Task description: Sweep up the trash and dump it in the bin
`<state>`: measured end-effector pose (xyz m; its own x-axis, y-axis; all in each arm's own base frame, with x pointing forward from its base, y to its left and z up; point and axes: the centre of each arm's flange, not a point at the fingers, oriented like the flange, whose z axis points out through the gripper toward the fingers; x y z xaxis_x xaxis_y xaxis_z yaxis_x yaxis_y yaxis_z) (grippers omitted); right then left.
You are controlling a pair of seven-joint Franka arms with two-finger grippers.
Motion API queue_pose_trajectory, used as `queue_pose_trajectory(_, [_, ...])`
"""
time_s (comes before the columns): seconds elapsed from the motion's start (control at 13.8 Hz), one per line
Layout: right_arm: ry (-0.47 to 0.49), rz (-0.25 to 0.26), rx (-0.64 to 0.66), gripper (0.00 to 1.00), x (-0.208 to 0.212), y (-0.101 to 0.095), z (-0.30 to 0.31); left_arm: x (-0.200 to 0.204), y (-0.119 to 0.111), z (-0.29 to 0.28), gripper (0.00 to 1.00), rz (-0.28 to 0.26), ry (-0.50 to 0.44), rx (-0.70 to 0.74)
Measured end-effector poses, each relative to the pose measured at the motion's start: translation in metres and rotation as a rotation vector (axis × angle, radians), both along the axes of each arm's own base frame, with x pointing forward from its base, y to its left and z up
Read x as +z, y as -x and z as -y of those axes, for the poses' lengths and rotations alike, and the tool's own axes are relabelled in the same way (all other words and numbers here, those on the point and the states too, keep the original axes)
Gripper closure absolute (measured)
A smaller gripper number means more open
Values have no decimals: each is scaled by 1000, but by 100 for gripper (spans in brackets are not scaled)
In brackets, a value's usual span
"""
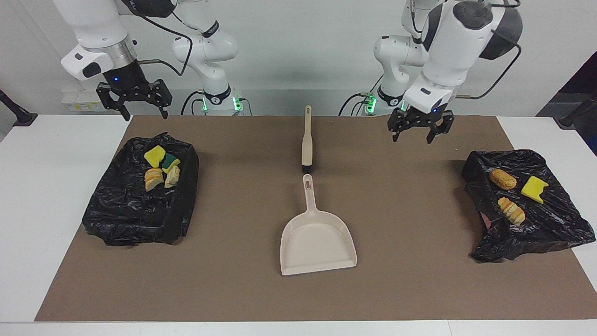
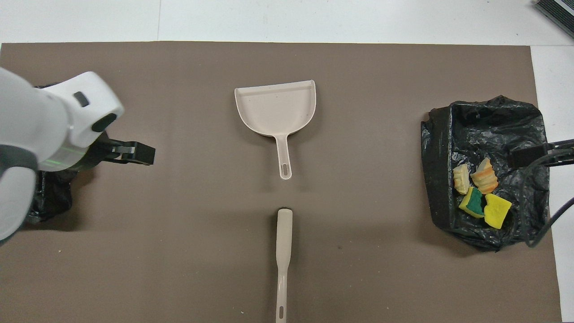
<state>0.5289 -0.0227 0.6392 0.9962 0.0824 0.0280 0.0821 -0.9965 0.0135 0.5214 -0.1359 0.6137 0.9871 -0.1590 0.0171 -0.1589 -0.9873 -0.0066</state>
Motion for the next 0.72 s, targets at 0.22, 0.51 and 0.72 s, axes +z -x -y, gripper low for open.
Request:
queue_pose_trajectory(0.22, [0,0,0,0,0,0,0,38,22,-45,0,-28,-10,-23])
queue_pose_trajectory(0.51, [0,-2,0,0,-1,0,0,69,26,-70,0,-23,-24,-45])
queue_pose_trajectory(0.72, [-1,-5,-1,0,-2,1,1,71,15,-74,0,-33,-27,-39])
